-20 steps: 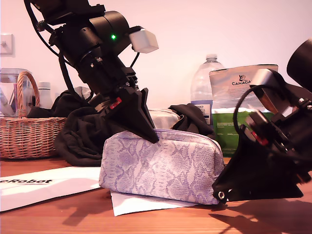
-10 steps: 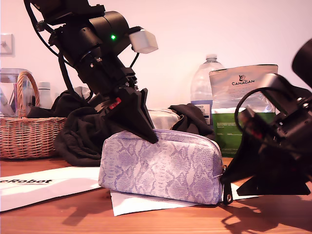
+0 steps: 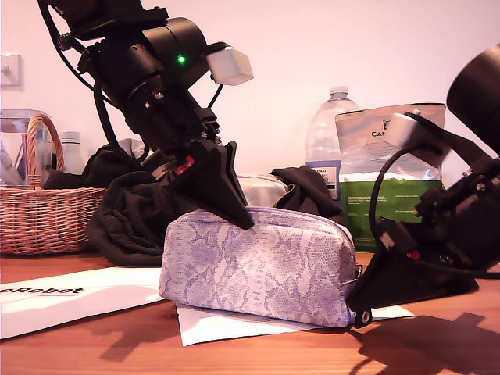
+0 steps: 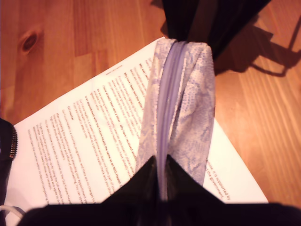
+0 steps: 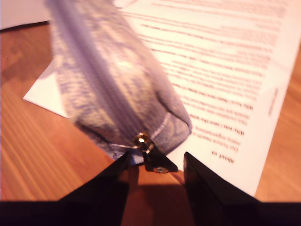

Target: Open the zipper in the zip bag in front of you

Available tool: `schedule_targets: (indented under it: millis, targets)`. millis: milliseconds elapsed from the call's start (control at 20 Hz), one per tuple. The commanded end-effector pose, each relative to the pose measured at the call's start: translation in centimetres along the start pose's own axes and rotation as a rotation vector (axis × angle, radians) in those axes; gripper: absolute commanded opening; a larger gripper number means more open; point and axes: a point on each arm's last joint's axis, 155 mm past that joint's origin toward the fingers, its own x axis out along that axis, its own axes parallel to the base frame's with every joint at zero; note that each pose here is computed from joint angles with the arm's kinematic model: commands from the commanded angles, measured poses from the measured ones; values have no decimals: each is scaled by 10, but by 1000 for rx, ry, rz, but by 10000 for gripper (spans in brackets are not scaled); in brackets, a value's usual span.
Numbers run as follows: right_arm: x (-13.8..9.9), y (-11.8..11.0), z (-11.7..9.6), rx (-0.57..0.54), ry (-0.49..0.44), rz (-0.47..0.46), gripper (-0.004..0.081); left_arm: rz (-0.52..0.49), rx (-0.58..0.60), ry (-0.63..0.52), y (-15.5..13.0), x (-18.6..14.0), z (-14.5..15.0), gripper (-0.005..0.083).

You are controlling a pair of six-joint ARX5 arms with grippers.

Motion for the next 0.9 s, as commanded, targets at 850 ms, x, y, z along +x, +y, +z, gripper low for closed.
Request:
schedule_targets:
  millis: [850]
  targets:
    - [0, 14, -10, 50, 55, 69, -10, -11, -14, 29, -2, 10, -9, -24]
